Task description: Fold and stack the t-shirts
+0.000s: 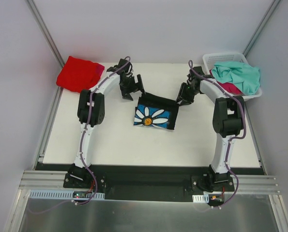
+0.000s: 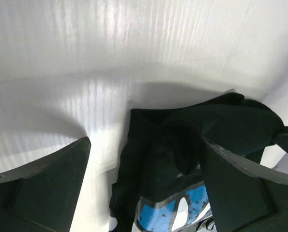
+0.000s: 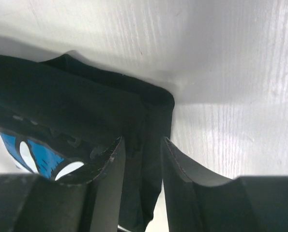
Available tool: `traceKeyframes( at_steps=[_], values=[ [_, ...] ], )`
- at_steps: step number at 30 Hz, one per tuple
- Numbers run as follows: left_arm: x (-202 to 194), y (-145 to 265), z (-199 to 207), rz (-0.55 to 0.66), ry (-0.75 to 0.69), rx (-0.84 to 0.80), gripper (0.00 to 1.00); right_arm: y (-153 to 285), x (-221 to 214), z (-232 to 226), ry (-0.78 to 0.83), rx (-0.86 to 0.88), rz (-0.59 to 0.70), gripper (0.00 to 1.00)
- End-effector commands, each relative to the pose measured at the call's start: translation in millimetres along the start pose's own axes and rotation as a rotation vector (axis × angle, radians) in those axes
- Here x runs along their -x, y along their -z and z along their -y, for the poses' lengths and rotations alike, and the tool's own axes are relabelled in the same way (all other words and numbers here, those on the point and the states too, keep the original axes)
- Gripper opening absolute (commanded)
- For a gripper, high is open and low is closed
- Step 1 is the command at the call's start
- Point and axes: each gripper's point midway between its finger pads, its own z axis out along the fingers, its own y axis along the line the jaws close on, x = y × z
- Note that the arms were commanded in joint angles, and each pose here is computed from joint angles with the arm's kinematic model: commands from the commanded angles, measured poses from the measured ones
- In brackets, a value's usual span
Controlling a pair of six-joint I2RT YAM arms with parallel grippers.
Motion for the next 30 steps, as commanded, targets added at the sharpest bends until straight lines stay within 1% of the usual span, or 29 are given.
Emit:
traceKeyframes(
  at_steps=[1,5,7,9,10,12,13,14,16,18,21,25,30],
  values=[
    [5,42,12,0.068,-0.045,0.007,0.91,59,14,-24,0.058,0.025,0.100,0.39],
    [-5,62,16,0.075,-0.048,0.002,0.93,84,5,-33,0.088,0.038,0.126,0.41],
    [-11,70,18,0.075,-0.041,-0.003,0.94,93,-10,-36,0.104,0.047,0.120,0.41],
    [-22,79,19,0.075,-0.041,-0.007,0.95,96,-22,-37,0.112,0.048,0.124,0.41],
    [-26,82,19,0.077,-0.041,-0.007,0.95,95,-38,-34,0.115,0.048,0.109,0.41],
    [-42,89,15,0.071,-0.031,-0.007,0.95,94,-48,-37,0.114,0.073,0.120,0.41],
    [-42,90,17,0.088,-0.029,-0.027,0.95,87,-63,-31,0.106,0.066,0.089,0.41],
    [-55,92,11,0.076,-0.017,-0.026,0.95,88,-68,-32,0.108,0.069,0.091,0.41],
    [-68,88,3,0.066,0.006,-0.025,0.95,84,-78,-33,0.114,0.070,0.086,0.40],
    [-73,91,4,0.078,0.005,-0.034,0.96,77,-89,-30,0.118,0.062,0.068,0.40],
    [-84,83,3,0.064,0.001,-0.033,0.96,69,-97,-28,0.124,0.056,0.049,0.39],
    [-91,68,3,0.042,-0.006,-0.027,0.96,63,-103,-22,0.118,0.046,0.031,0.39],
    [-91,57,2,0.034,-0.001,-0.035,0.96,54,-109,-16,0.120,0.035,0.005,0.38]
  ],
)
